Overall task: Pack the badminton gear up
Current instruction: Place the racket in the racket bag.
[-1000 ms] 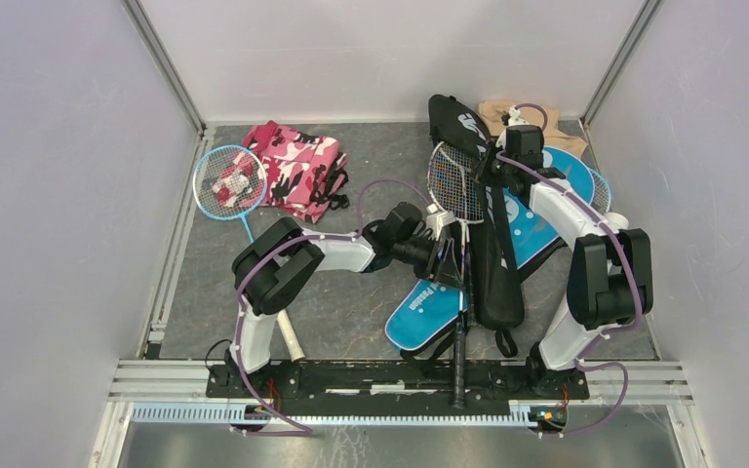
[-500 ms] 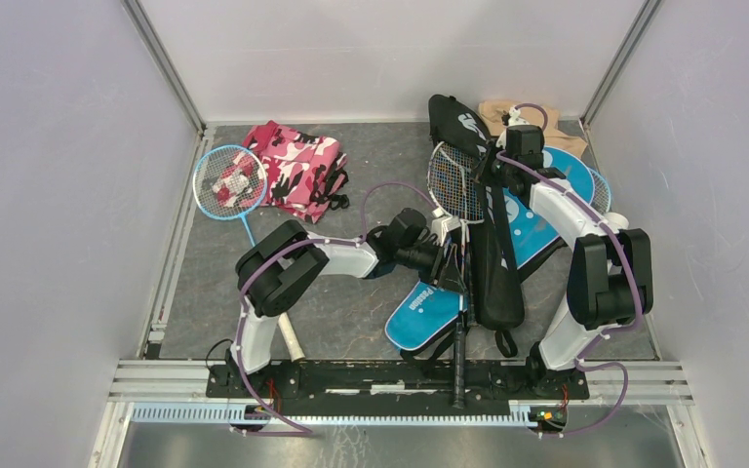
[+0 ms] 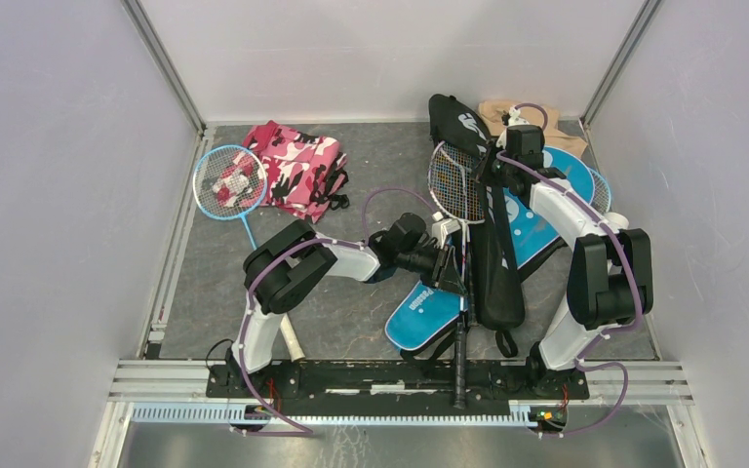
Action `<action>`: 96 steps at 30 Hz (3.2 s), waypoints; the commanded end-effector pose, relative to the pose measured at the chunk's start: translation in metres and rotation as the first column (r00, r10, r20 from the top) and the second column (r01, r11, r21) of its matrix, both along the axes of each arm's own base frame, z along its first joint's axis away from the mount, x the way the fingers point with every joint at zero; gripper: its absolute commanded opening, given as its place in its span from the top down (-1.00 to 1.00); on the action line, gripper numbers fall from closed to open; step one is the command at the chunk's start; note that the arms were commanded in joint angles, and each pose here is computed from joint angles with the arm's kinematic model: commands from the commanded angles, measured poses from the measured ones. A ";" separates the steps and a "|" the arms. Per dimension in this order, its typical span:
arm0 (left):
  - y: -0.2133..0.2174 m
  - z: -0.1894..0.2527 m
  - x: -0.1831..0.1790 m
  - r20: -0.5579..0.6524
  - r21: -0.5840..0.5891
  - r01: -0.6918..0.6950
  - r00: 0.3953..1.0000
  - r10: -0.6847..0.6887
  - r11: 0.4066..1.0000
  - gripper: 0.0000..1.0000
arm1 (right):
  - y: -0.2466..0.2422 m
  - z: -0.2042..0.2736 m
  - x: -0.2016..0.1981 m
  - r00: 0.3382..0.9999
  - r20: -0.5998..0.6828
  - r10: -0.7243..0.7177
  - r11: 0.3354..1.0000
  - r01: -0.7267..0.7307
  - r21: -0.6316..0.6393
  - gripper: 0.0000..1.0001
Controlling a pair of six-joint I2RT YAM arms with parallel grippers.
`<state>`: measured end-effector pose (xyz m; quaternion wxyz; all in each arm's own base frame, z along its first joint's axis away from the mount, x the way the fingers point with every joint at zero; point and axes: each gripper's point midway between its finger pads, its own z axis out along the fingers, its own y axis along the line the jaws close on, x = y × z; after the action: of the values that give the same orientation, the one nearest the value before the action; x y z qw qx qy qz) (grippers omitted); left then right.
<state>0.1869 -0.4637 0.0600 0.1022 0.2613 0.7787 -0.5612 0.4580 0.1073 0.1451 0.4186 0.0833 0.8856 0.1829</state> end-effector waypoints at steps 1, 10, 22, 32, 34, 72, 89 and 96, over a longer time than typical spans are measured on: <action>-0.005 0.007 -0.001 -0.009 -0.043 0.003 1.000 -0.003 0.999 0.41 | -0.001 0.029 0.011 0.995 0.097 0.000 1.000 -0.001 0.012 1.00; -0.002 0.028 0.009 -0.023 -0.072 -0.017 1.000 0.016 0.997 0.89 | -0.002 0.029 0.011 0.996 0.095 0.002 1.000 -0.003 0.010 1.00; 0.001 0.062 0.018 -0.180 -0.124 -0.058 0.983 0.034 0.991 0.96 | -0.002 0.026 0.006 0.996 0.090 0.001 1.000 -0.002 0.014 1.00; -0.015 0.088 0.044 -0.220 -0.146 -0.112 0.972 0.078 0.983 0.96 | 0.001 0.021 0.001 0.997 0.081 0.009 0.999 -0.012 0.037 1.00; -0.016 0.088 0.055 -0.230 -0.136 -0.139 0.967 0.106 0.981 0.96 | 0.003 0.021 0.000 0.997 0.079 0.014 0.999 -0.017 0.041 1.00; -0.029 0.052 0.177 0.107 0.055 -0.266 0.960 0.259 0.962 0.33 | 0.008 0.024 -0.005 0.996 0.087 0.026 0.997 -0.032 0.068 1.00; 0.025 0.029 0.119 0.179 0.074 -0.208 0.965 0.192 0.975 -0.21 | 0.007 0.028 -0.002 0.995 0.095 0.028 0.997 -0.035 0.064 1.00; 0.013 0.017 0.144 0.214 0.056 -0.250 0.949 0.233 0.967 -0.20 | 0.006 0.025 -0.005 0.995 0.092 0.029 0.998 -0.034 0.056 1.00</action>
<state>0.2995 -0.4363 0.0609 0.1651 0.1985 0.8412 -0.4752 0.4469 0.1125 0.1404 0.4148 0.0793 0.8824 0.2074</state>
